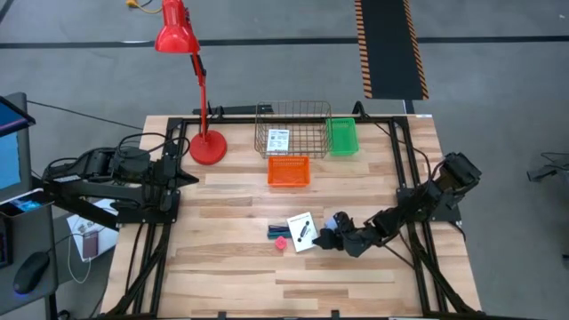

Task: Pick and place items into bin
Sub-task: Put the card reader box into the gold wire basket

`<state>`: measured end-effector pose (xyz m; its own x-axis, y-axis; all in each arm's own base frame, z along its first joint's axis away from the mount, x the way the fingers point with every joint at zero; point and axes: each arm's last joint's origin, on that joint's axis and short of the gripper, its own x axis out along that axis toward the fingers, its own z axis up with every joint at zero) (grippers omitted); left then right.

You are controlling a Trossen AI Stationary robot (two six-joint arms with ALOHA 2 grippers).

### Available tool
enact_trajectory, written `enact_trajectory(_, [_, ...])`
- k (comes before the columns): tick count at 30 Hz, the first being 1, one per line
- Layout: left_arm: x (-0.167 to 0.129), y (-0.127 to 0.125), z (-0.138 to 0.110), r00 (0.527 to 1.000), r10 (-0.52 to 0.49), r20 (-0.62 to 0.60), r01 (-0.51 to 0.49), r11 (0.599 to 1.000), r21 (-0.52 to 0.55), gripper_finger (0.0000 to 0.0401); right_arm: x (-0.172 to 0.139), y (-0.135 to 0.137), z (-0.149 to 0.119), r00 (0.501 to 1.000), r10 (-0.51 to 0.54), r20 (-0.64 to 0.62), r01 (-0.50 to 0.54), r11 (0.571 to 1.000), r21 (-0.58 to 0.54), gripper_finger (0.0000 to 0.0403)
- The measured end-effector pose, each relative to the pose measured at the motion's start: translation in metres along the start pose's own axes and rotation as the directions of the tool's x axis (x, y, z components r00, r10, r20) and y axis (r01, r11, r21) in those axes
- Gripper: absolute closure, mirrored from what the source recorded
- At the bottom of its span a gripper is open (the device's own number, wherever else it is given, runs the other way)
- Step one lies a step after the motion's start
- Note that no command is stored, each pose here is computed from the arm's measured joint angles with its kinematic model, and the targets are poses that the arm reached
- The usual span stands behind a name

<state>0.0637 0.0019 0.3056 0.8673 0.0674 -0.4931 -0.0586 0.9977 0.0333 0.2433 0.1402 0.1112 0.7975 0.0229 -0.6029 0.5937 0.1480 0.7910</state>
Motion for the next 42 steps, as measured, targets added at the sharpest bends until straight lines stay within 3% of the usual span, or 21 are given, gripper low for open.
enact_trajectory(12, [0.0,0.0,0.0,1.0,0.0,0.0,0.0,1.0,-0.003,0.0401,0.033,0.002,-0.009,0.993,-0.055,-0.101,0.057,0.998,0.007,0.0193])
enact_trajectory(42, [0.0,0.0,0.0,1.0,0.0,0.0,0.0,1.0,0.002,0.0401,0.036,0.001,0.001,0.986,-0.099,-0.135,0.101,0.995,0.005,0.0193])
